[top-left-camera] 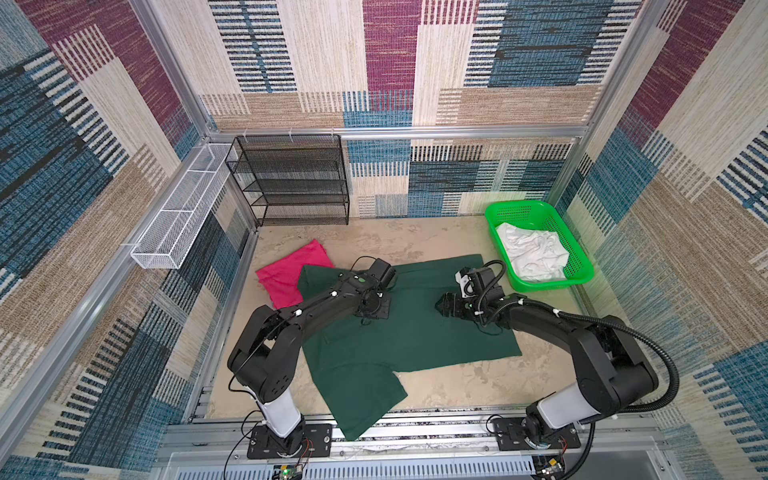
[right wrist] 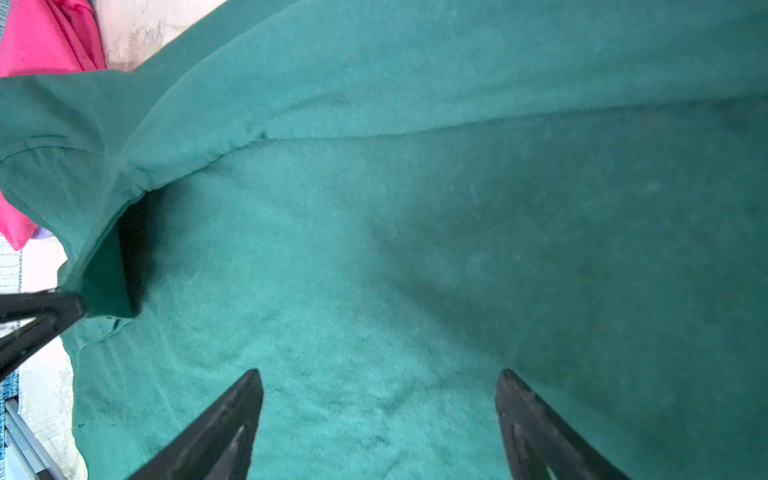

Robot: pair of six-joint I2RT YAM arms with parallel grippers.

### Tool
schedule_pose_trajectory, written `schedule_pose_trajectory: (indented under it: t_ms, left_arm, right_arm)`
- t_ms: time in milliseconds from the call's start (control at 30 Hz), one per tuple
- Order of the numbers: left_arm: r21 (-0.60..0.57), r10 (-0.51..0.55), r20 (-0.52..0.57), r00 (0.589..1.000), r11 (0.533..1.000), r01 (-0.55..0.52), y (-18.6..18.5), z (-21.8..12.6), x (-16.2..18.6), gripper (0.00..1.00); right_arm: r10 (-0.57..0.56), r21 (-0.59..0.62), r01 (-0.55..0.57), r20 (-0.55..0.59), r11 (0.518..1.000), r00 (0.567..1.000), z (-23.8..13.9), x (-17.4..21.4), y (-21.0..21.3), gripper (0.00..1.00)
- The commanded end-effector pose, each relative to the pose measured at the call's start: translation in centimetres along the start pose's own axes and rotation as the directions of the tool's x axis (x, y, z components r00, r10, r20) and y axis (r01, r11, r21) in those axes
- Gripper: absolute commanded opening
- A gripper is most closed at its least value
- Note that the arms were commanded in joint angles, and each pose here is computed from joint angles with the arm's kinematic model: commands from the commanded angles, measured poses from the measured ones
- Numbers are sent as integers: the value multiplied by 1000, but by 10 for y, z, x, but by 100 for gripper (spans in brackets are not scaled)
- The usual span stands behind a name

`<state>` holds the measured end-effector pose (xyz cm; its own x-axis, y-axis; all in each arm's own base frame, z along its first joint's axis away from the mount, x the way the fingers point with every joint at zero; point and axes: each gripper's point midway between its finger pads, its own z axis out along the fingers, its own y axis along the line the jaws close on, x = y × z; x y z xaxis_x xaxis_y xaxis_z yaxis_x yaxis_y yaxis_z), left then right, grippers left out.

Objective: Fold and stack the t-shirts

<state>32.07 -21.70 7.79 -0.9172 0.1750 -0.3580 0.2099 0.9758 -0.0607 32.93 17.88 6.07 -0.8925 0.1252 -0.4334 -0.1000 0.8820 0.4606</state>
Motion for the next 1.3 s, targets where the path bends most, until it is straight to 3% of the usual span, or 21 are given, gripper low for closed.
schedule_pose_trajectory:
  t_ms: [0, 67, 133, 233, 300, 400, 567, 700, 967, 1267]
  left_arm:
    - [54, 43, -35, 998, 998, -41, -6, -7, 12, 0]
    - [69, 45, -43, 998, 997, -42, -7, -11, 15, 1]
    - [78, 61, -45, 997, 995, -57, -8, -16, 17, 23]
    - [44, 88, 23, 996, 995, -89, 2, -33, 7, 40]
    - [-1, 87, 94, 992, 996, -87, 16, -47, -8, 43]
    - [-60, 11, 173, 985, 998, 0, 57, -66, -36, 50]
    - [-170, -176, 197, 964, 963, 211, 152, -54, -70, 57]
    - [-235, -268, 166, 949, 924, 302, 208, -32, -84, 59]
    - [-247, -312, 175, 934, 904, 348, 249, -10, -108, 60]
    - [-268, -309, 119, 944, 905, 330, 258, 8, -105, 60]
  right_arm:
    - [-10, -20, 11, 13, 1000, 1000, 1, -3, 4, 90]
    - [-8, -14, 8, 12, 1000, 1000, 1, -3, 2, 91]
    - [-12, -7, 12, 16, 1000, 1000, 1, -6, 3, 91]
    - [-33, 11, 33, 33, 999, 999, -2, -20, 5, 92]
    - [-45, 23, 44, 48, 999, 998, -4, -33, 6, 92]
    - [-56, 32, 54, 83, 998, 995, -7, -61, 3, 93]
    - [-51, 24, 49, 107, 999, 993, 5, -105, -11, 93]
    - [-39, 41, 35, 118, 999, 992, 19, -136, -29, 93]
    - [1, 61, -6, 74, 998, 997, 53, -151, -66, 93]
    - [18, 56, -20, 37, 998, 999, 69, -142, -78, 93]
